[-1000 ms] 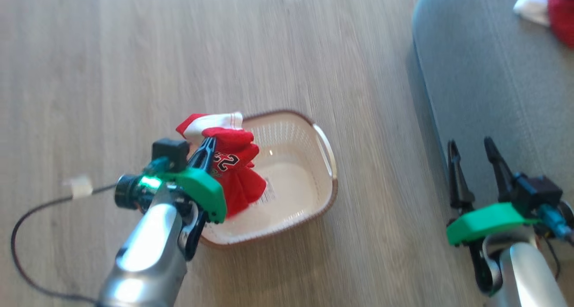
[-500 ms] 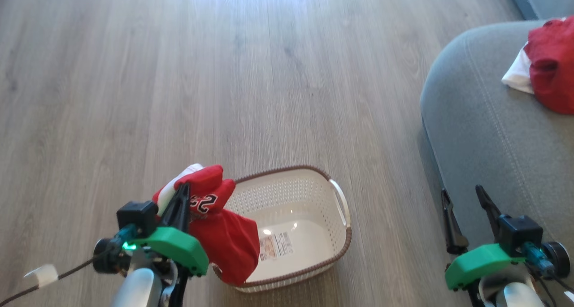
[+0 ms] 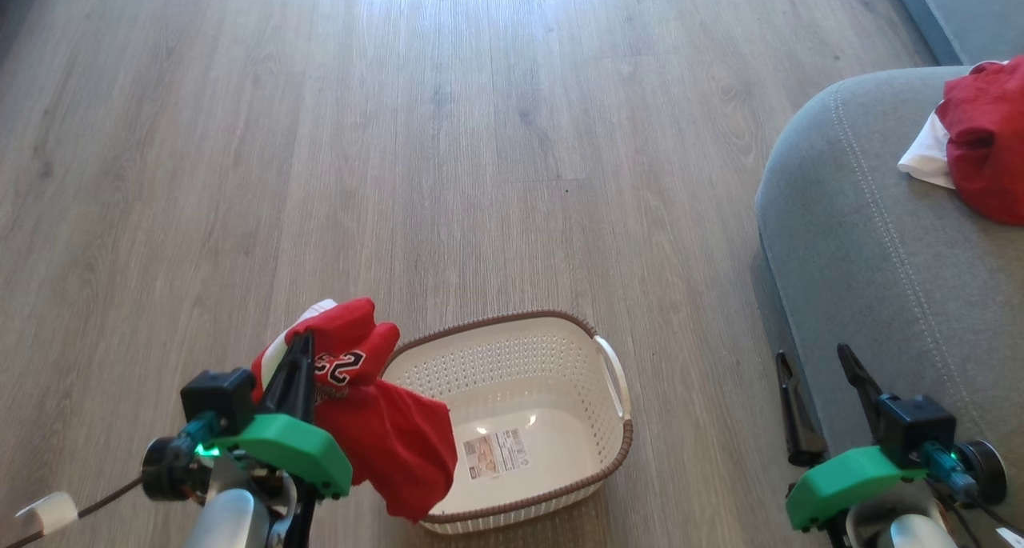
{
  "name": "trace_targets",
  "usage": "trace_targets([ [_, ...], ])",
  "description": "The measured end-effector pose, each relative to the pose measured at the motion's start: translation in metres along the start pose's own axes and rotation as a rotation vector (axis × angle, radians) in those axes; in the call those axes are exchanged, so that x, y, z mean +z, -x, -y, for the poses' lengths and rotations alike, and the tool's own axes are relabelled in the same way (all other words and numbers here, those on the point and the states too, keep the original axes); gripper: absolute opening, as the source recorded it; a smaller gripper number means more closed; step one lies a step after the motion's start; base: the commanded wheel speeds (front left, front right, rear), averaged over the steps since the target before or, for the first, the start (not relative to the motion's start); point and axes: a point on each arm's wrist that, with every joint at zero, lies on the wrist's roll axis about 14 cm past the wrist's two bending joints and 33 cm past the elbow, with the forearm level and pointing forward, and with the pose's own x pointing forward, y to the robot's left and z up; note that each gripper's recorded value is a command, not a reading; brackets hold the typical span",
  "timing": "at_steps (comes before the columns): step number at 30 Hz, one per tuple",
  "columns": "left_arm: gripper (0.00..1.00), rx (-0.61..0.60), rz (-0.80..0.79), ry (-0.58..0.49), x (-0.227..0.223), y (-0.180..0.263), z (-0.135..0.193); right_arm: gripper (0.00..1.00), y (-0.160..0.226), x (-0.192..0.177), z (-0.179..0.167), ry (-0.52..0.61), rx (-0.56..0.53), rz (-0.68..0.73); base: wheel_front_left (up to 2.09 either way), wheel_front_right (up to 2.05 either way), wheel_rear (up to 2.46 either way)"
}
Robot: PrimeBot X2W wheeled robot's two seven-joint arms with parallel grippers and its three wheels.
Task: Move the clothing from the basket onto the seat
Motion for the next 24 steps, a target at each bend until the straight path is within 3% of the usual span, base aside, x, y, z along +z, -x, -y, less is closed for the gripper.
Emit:
trace_targets([
  [16, 0.00, -0.017, 0.000, -0.019, 0.000, -0.001, 0.003, 1.00, 0.001, -0.003, -0.011, 0.001, 0.032, -0.010, 0.00, 0.00, 0.00],
  [24, 0.00, -0.106, 0.025, -0.032, 0.007, -0.002, 0.028, 1.00, -0.011, 0.020, -0.101, 0.015, 0.324, 0.055, 0.00, 0.00, 0.00],
])
